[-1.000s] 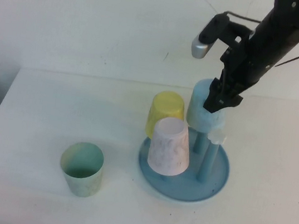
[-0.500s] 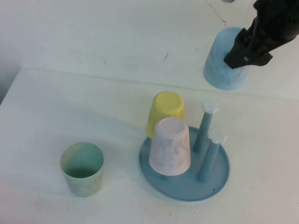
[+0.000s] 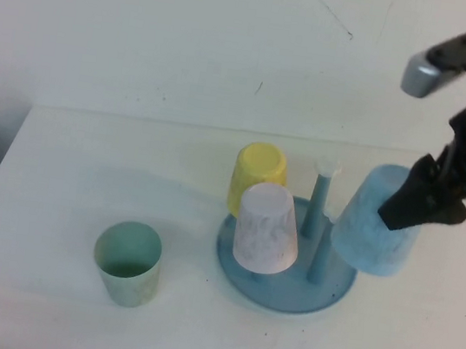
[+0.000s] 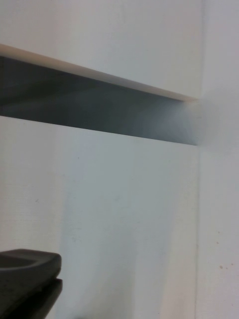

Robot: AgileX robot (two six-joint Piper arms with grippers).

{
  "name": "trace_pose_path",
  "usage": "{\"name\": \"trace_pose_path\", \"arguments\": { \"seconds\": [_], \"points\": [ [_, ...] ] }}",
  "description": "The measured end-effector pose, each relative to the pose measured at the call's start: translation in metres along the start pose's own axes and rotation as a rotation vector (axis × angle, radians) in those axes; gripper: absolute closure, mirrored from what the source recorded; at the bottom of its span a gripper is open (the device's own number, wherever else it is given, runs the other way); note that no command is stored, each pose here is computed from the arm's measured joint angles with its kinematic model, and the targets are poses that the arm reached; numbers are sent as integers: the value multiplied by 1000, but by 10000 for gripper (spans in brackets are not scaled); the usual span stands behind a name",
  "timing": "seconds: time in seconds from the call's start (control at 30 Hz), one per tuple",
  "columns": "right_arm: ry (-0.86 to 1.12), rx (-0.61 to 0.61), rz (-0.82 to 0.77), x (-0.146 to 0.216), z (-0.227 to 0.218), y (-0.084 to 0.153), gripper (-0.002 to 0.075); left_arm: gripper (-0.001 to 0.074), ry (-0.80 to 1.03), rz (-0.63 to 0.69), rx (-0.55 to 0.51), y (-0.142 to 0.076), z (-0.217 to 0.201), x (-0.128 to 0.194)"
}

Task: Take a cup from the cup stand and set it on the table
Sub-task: Hand over the cup

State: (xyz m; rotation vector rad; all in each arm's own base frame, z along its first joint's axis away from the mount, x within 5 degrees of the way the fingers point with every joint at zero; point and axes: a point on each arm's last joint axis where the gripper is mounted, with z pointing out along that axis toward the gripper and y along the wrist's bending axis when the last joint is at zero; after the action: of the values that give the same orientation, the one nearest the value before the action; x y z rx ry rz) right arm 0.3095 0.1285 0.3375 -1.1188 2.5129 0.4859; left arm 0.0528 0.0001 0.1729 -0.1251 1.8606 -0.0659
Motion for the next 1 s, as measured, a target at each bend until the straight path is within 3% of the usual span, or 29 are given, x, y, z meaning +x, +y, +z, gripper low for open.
{"name": "trace_pose_path", "arguments": {
  "seconds": [0.3, 0.53, 0.8, 1.0],
  "points": [
    [-399, -249, 445, 88, 34, -5, 191, 738, 0, 0, 0, 0, 0, 0],
    [-674, -494, 718, 118, 49, -13, 191, 738, 0, 0, 0, 0, 0, 0],
    [-666, -649, 833, 118, 64, -20, 191, 738, 0, 0, 0, 0, 0, 0],
    [-597, -752, 1070, 118, 63, -21, 191, 738, 0, -4, 0, 0, 0, 0]
  ]
}}
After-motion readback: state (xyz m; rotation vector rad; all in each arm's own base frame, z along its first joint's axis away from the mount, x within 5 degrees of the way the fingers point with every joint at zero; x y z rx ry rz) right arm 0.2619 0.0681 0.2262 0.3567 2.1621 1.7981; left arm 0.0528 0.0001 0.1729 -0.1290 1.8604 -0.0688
